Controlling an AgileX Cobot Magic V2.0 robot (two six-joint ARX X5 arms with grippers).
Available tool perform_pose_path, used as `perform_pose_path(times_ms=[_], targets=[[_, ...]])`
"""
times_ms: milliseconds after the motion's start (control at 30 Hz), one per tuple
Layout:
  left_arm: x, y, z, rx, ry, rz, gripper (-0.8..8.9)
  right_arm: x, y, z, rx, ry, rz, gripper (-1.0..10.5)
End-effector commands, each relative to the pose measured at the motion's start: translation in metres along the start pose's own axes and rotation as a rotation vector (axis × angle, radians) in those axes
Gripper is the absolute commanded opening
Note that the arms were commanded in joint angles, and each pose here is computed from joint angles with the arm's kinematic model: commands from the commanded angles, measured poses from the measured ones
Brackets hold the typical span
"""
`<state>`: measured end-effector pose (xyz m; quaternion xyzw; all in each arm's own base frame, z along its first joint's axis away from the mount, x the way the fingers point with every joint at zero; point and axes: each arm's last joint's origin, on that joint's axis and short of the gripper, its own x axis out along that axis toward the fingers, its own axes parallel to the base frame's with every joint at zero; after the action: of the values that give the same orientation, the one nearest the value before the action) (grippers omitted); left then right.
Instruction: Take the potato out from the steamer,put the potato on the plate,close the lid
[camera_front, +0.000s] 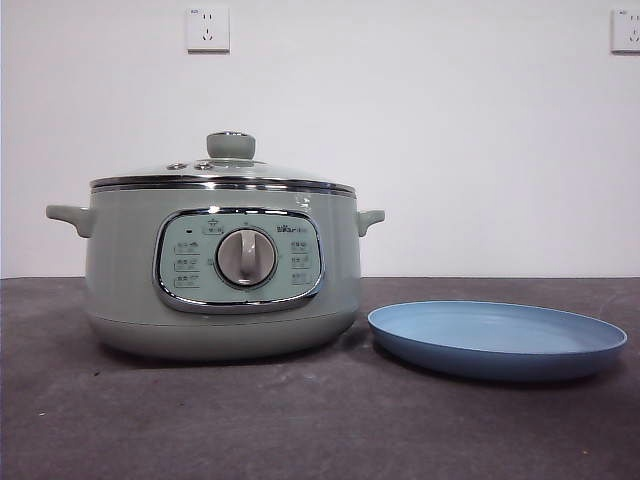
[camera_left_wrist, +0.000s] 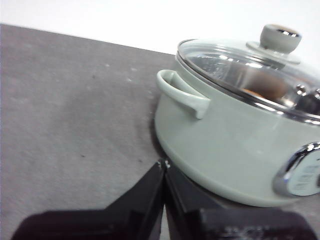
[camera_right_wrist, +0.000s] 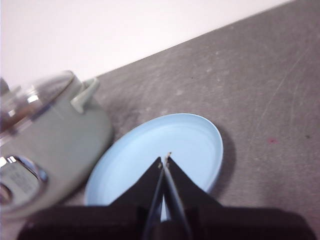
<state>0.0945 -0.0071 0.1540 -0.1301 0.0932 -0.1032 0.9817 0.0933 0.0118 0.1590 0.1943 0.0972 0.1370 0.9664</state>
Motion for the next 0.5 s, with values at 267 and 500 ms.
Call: perform_pose_path(times_ms=[267,500], targets=[[-0.024,-0.025,0.069,-0.025,-0.051,-0.092,-0.08,-0.021,0.035,0.07,0.011,-0.036,0.04,-0.1],[-0.024,-0.043,0.119,0.024,0.08,-0.232,-0.09,-0.026,0.064,0.127,-0.111,0.214,0.134,-0.1]])
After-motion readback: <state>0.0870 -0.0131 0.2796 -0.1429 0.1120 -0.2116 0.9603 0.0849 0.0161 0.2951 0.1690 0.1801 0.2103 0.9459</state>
